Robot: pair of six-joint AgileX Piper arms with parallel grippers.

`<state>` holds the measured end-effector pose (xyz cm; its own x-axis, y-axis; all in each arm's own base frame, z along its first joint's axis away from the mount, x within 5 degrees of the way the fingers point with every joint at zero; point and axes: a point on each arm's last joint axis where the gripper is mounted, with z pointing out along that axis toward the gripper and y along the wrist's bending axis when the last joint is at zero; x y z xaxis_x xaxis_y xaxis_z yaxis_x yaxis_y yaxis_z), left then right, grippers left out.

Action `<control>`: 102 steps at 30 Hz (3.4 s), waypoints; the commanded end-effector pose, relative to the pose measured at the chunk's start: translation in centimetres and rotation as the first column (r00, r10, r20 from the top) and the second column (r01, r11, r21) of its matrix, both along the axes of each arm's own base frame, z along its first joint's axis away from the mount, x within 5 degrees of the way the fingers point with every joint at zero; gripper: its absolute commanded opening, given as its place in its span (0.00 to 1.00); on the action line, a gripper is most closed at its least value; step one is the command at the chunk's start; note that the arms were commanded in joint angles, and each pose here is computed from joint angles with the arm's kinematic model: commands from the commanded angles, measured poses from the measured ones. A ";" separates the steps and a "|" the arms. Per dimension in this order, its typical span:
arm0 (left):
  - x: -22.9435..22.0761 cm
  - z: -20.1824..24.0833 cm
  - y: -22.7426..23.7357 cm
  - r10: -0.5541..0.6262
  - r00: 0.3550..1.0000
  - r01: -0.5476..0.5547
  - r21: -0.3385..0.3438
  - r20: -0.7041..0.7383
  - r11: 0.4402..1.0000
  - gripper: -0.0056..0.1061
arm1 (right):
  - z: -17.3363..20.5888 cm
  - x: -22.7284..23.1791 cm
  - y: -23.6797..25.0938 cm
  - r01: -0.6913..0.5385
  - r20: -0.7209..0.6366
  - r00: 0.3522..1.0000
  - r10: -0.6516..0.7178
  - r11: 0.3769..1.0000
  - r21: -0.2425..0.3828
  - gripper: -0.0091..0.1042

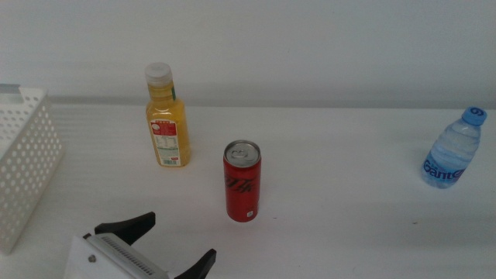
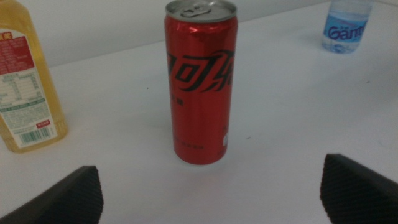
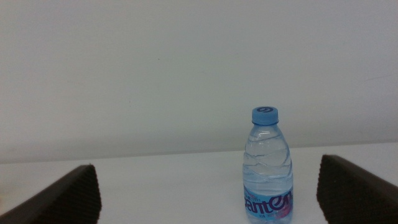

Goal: Use arms to grab the bottles and put them into the dustbin to the left of the table.

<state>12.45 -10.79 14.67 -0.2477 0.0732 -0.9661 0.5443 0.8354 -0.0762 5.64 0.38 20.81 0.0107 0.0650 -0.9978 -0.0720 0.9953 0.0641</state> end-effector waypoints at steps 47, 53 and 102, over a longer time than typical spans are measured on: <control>9.1 -3.8 -8.9 0.104 0.994 -0.103 0.046 -0.025 0.994 0.89 | -1.2 -0.1 -0.1 0.008 0.004 1.000 -0.008 1.000 -0.012 0.90; 10.4 -4.1 -9.9 0.120 0.993 -0.119 0.033 -0.016 0.992 0.89 | -1.2 -0.1 -0.1 0.008 0.004 1.000 -0.008 1.000 -0.012 0.90; 11.1 2.6 -8.6 0.272 0.962 -0.267 0.275 0.021 0.924 0.03 | -1.2 -0.1 -0.1 0.008 0.004 1.000 -0.008 1.000 -0.012 0.90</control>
<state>23.78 -19.85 15.84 -0.3310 0.2636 -0.9061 0.3328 0.9311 0.1493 5.64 0.38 20.81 0.0107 0.0650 -0.9978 -0.0720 0.9953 0.0641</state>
